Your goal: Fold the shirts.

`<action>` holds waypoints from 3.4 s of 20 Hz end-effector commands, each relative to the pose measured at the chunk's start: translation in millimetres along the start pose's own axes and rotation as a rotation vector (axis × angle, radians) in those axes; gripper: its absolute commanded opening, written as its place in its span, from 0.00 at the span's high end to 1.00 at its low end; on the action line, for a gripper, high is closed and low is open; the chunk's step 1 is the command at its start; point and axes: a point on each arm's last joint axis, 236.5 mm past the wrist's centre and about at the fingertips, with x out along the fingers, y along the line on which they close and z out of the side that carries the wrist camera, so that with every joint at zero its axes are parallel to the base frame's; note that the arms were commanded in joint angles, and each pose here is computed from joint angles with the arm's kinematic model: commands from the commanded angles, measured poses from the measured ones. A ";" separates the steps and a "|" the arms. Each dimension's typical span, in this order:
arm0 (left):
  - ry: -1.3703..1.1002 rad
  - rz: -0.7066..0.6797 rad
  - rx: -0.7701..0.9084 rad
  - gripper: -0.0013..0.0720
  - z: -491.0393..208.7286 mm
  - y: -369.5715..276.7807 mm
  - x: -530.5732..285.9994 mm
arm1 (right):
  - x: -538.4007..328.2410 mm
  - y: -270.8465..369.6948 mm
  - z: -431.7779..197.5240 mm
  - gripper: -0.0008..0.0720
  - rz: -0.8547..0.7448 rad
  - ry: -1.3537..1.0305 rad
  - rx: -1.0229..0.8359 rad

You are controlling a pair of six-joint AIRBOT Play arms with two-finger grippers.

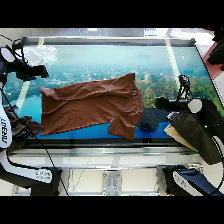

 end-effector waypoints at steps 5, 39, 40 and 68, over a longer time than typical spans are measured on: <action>0.061 0.035 0.022 0.02 -12.9 10.4 10.9 | 11.2 3.6 -38.5 0.51 0.041 0.106 0.071; 0.125 -0.057 -0.188 0.02 -155.9 44.1 -33.3 | 78.9 96.5 -126.9 0.95 0.358 0.148 0.302; 0.125 -0.048 -0.229 0.02 -159.4 46.5 -27.7 | 76.6 101.2 -117.2 0.95 0.369 0.128 0.290; 0.387 -0.019 -0.728 0.02 -316.7 39.3 18.8 | 70.3 109.7 -96.8 0.95 0.375 0.075 0.121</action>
